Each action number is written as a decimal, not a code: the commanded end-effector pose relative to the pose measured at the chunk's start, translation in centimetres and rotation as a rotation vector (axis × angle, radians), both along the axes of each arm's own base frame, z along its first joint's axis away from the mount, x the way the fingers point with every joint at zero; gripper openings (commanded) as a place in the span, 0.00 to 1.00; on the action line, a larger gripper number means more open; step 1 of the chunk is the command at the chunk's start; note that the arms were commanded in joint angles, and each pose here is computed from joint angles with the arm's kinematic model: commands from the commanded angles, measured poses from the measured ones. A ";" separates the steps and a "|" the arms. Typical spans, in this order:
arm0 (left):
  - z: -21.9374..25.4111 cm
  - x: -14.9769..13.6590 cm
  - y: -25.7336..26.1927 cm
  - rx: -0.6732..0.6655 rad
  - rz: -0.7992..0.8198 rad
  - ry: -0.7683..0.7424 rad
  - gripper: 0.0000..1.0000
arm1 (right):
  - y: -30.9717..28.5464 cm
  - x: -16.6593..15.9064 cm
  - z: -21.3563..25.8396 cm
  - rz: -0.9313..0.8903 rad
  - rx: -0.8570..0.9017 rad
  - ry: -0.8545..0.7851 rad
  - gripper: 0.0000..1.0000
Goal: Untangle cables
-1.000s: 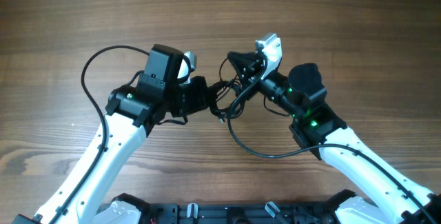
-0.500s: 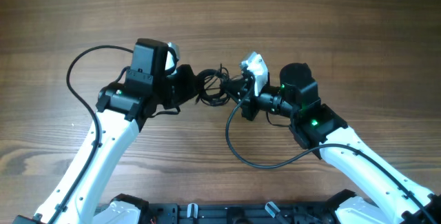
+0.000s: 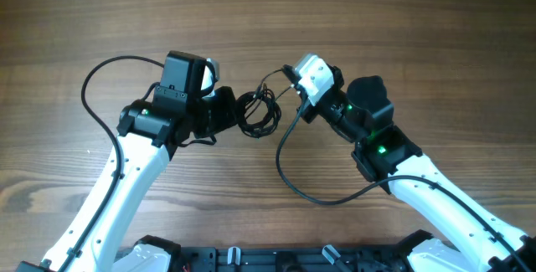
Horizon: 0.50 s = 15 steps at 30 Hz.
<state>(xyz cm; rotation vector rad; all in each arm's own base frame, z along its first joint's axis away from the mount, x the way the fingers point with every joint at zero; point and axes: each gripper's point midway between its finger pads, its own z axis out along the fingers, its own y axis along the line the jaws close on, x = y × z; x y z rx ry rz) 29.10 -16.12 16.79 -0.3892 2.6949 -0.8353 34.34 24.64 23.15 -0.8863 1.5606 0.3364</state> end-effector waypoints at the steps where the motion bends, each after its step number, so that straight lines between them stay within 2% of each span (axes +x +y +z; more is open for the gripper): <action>1: 0.3 0.1 0.0 -0.021 0.033 0.017 0.04 | -0.3 0.1 0.4 -0.054 -0.220 -0.182 0.05; 5: 0.3 0.1 0.0 -0.032 0.063 0.034 0.04 | 1.3 -1.4 0.2 -0.088 -0.420 -0.310 0.05; 8: 0.0 0.5 0.8 0.011 0.092 0.019 0.04 | 2.4 -2.8 -0.7 -0.071 -0.498 -0.319 0.05; 15: -0.8 2.1 4.7 0.193 0.185 -0.051 0.04 | 2.2 -3.2 -1.6 -0.082 -0.536 -0.298 0.04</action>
